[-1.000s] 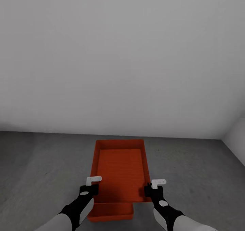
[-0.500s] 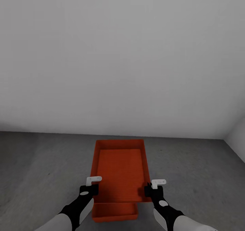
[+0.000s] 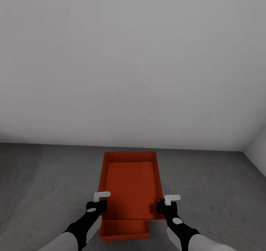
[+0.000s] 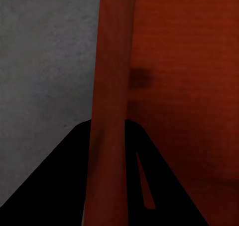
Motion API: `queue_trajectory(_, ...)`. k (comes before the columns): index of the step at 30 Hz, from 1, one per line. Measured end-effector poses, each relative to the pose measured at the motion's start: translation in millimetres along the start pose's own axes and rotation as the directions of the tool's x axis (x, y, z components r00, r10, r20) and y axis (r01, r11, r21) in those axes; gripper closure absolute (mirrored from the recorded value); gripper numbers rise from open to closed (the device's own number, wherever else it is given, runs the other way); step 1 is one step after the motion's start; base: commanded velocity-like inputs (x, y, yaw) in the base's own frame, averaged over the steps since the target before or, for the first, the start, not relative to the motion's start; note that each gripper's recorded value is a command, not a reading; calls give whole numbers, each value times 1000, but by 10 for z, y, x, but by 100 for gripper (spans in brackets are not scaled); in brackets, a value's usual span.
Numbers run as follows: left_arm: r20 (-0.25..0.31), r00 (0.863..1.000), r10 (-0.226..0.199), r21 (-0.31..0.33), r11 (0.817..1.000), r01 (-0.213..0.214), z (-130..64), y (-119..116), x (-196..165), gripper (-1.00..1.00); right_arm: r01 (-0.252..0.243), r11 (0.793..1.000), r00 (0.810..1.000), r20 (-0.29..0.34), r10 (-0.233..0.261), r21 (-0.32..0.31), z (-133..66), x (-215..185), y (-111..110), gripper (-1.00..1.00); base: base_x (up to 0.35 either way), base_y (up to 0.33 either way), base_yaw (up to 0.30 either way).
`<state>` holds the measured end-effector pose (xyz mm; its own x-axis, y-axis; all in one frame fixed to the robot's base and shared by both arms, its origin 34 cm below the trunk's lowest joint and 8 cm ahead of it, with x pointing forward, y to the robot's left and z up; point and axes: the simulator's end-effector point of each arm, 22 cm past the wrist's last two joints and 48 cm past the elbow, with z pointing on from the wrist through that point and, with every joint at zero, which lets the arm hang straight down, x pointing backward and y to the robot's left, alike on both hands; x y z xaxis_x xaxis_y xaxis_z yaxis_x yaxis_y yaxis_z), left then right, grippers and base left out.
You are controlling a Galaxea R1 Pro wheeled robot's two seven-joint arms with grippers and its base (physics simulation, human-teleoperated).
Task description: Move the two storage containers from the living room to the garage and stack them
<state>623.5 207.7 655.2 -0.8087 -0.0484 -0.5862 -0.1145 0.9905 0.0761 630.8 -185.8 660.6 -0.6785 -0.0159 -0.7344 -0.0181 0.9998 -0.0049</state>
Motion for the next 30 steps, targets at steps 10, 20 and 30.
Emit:
queue_trajectory(10,2,1000,0,0,1000,0,0,-1,-9,100,-1,1000,1000,2,1,0,1,-6,0,100,0,0,0)
queue_trajectory(20,-1,1000,1,0,1000,-1,0,-1,1,100,0,1000,1000,-1,0,0,0,3,-2,100,-18,26,0)
queue_trajectory(30,1,1000,0,0,1000,0,-1,-1,-1,100,0,1000,1000,1,0,0,0,-2,-1,100,-48,60,0)
